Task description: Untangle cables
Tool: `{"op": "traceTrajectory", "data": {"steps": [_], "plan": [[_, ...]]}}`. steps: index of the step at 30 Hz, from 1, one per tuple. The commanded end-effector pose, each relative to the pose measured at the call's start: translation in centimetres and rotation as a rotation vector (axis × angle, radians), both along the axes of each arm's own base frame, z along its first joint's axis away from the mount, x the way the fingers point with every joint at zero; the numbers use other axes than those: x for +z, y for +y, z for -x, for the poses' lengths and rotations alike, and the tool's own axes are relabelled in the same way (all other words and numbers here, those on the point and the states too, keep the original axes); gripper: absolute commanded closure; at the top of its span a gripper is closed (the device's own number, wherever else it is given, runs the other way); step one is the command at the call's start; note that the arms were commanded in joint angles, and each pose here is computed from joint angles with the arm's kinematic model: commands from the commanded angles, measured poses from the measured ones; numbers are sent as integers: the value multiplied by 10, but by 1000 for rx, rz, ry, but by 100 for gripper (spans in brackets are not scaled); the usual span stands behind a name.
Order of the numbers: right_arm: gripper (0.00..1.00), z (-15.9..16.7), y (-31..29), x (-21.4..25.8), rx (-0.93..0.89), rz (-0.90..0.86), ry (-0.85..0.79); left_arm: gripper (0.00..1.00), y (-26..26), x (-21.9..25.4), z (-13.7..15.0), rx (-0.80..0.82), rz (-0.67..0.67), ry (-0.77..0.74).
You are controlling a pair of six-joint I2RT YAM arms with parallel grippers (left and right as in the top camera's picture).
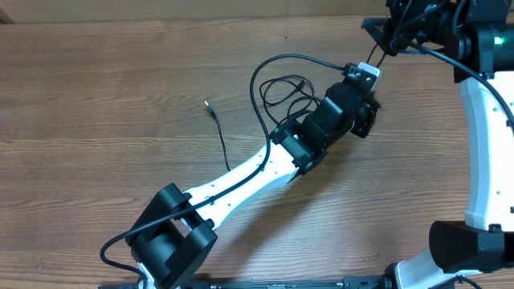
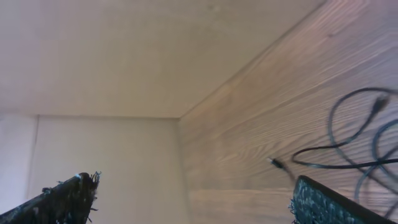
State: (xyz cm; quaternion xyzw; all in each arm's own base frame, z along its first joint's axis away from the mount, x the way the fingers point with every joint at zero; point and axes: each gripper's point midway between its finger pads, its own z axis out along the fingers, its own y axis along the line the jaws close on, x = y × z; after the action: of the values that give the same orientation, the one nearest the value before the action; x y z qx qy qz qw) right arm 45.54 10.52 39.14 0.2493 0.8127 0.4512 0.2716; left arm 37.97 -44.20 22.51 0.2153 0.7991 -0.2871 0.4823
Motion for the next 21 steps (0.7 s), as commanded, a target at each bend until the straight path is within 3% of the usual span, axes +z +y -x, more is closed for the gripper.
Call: {"op": "traceTrajectory", "data": {"steps": [1, 10, 16, 21], "plan": [[0, -10, -30, -3, -134, 133, -31, 96, 11, -1, -5, 52, -71, -33], [0, -14, -123, -65, -503, 505, 163, 96, 43, -15, 10, 61, -203, 72], [0, 1, -118, -125, -304, 688, 337, 96, 74, 46, 14, 33, -108, 49], [0, 45, -107, -173, -122, 771, 584, 96, 120, 115, -3, 93, 35, -42]]}}
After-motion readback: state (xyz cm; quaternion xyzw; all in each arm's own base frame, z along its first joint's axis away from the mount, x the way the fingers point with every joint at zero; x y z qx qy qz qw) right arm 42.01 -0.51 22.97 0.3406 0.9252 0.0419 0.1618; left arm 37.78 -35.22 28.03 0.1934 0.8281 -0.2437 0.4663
